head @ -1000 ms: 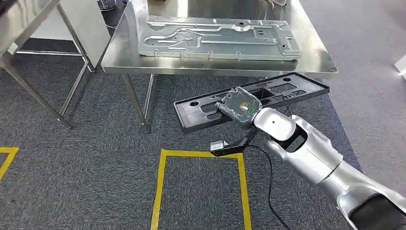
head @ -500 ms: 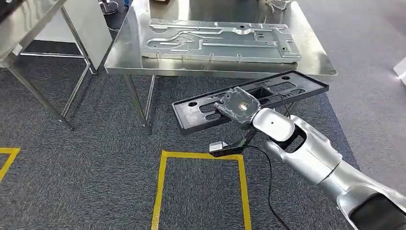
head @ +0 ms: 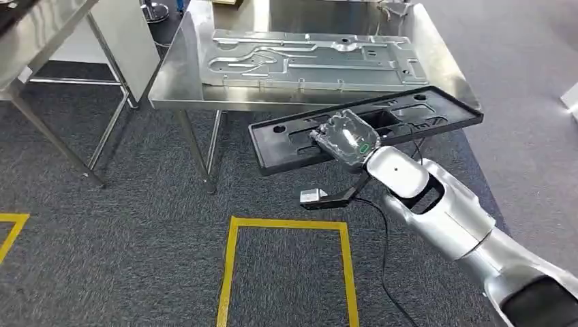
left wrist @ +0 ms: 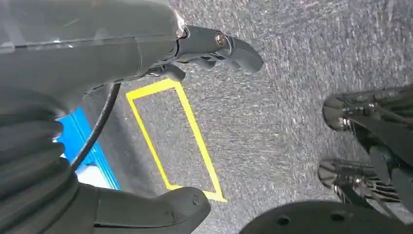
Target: Take the parts from the cabinet and place them on the table.
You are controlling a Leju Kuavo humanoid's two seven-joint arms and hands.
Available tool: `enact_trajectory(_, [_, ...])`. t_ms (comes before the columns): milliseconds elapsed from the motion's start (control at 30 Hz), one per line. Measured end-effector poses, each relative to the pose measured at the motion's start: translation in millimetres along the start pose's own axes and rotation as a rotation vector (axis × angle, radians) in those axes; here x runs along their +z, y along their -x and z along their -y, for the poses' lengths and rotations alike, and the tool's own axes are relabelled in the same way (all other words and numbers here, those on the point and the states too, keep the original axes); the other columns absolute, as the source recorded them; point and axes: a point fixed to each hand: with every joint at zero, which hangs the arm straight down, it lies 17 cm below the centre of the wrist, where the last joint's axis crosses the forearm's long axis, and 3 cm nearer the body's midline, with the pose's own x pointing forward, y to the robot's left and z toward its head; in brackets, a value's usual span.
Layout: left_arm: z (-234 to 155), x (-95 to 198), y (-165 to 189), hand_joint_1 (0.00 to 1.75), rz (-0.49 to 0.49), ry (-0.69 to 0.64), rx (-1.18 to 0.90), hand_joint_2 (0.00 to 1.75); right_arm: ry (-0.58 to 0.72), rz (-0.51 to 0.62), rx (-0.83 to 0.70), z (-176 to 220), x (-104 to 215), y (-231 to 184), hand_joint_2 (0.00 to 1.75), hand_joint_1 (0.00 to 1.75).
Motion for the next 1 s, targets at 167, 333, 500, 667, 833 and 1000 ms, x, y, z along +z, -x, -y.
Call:
enact_trajectory(167, [-1,0,-5,0.0,0.011,-0.002,-0.002,1.75,-0.008,0.002,-0.013,-6,3,-6,1.75,1.75])
enact_trajectory(333, [-1,0,-4,0.0,0.011,-0.002,0.002,1.75,0.008,-0.007,-0.004,2,2,-1,1.75,1.75])
enact_trajectory(500, [-1,0,-5,0.0,0.013,-0.002,0.012,1.75,0.018,-0.005,0.005,6,3,1,1.75,1.75])
enact_trajectory(667, [-1,0,-1,0.0,0.008,-0.003,0.015,1.75,0.007,-0.004,0.003,1,6,-1,1.75,1.75])
enact_trajectory(833, [-1,0,1,0.0,0.006,-0.004,0.016,1.75,0.008,-0.005,0.005,2,6,0,1.75,1.75])
enact_trajectory(1000, [-2,0,0,0.0,0.008,-0.004,0.016,1.75,0.016,-0.005,0.008,5,5,0,1.75,1.75])
